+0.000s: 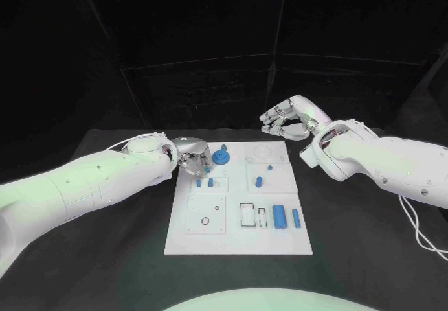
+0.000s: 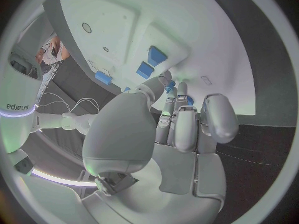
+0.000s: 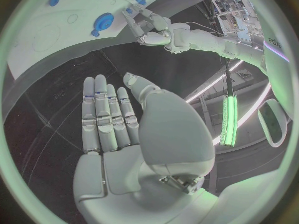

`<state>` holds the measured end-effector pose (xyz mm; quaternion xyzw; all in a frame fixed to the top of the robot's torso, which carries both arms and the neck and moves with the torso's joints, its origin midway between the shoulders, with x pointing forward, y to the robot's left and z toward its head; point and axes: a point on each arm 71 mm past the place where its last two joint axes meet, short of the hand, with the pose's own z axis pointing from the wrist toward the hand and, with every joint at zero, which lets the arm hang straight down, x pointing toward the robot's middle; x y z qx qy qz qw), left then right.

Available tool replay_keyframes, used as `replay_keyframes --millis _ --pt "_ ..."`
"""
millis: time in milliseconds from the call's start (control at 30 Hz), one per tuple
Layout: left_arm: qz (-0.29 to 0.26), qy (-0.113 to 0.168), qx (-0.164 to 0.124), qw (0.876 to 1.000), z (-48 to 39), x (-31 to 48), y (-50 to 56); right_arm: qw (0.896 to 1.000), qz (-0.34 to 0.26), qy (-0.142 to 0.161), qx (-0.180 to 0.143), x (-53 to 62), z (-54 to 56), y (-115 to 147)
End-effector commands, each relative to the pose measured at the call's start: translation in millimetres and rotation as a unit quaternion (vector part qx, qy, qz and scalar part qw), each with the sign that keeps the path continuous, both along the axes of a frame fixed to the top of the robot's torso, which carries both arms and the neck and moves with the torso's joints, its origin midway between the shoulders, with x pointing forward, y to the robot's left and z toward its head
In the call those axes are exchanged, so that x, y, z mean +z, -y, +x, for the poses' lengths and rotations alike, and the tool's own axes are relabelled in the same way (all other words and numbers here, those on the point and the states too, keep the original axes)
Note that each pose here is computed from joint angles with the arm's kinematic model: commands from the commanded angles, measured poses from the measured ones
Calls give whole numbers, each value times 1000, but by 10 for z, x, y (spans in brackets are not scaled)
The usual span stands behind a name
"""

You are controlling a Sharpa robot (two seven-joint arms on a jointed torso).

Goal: Assemble the parts on the task board

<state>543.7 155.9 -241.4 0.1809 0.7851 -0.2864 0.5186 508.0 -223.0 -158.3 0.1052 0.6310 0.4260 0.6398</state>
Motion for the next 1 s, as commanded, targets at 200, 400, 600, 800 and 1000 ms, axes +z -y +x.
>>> replay_keyframes --millis 200,400,600,800,1000 --pt "-11 16 6 1000 -2 47 -61 999 -35 -22 -2 -41 25 29" --pt "-35 27 36 998 65 142 -192 993 -110 -51 8 -131 44 53" --pt "-118 12 99 988 145 317 -472 973 -219 -60 29 -214 15 36" --pt "-255 -41 161 953 123 454 -766 951 -304 -49 39 -261 -8 1" --pt "-447 -103 188 869 2 589 -918 935 -350 -35 39 -293 1 -23"
